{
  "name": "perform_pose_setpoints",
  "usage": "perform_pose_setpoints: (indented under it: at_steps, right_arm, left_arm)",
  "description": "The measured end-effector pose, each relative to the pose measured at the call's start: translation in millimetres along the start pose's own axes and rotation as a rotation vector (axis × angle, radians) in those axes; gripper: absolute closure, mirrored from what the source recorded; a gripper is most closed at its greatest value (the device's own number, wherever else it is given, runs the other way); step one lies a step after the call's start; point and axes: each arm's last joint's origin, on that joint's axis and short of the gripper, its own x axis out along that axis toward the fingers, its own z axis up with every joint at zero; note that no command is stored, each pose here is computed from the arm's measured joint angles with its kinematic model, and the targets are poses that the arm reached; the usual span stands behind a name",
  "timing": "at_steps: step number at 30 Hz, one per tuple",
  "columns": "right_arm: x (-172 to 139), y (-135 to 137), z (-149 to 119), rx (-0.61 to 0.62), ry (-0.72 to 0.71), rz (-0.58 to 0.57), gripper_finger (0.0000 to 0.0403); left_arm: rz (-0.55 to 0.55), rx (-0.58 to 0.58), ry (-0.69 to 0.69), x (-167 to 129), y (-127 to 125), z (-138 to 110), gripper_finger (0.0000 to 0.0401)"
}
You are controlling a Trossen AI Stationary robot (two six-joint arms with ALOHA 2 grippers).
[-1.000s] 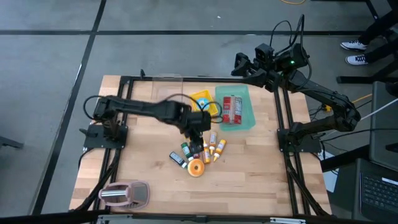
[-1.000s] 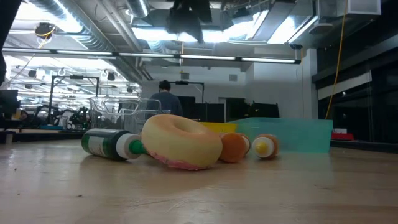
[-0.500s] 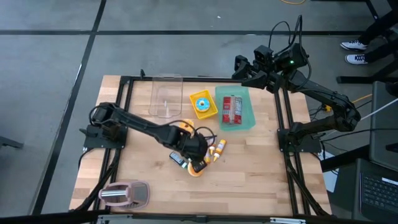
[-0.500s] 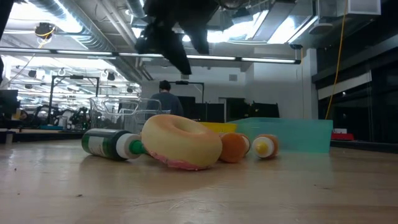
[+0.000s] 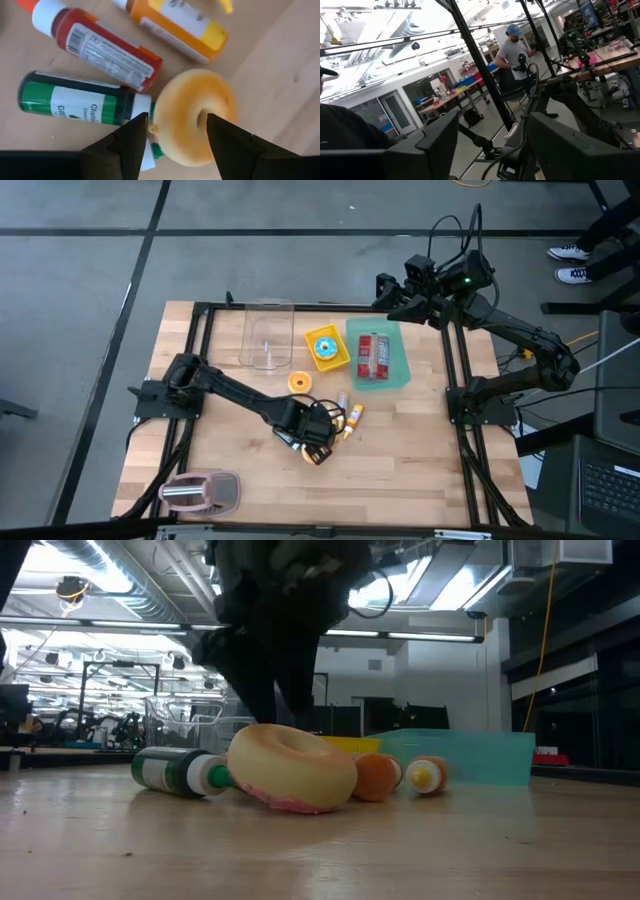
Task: Pick & Place Food Item
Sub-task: Put the bottom yellow donut into the yellow bin
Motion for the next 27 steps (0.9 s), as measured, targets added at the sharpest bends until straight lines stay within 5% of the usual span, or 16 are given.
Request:
perform_pose_setpoints:
  at_steps: [20, 27]
  right_arm:
    - [15.4, 4.0, -8.3, 0.010, 0.015, 0.026, 0.0166]
    - [15.4, 3.5, -8.1, 0.015, 0.003, 0.015, 0.0166]
  left_arm:
    - [0.008, 0.031, 0.097, 24.5, 0.2, -2.0, 0.0205]
    - [0.010, 0.023, 0.157, 36.9, 0.3, -5.1, 0.0278]
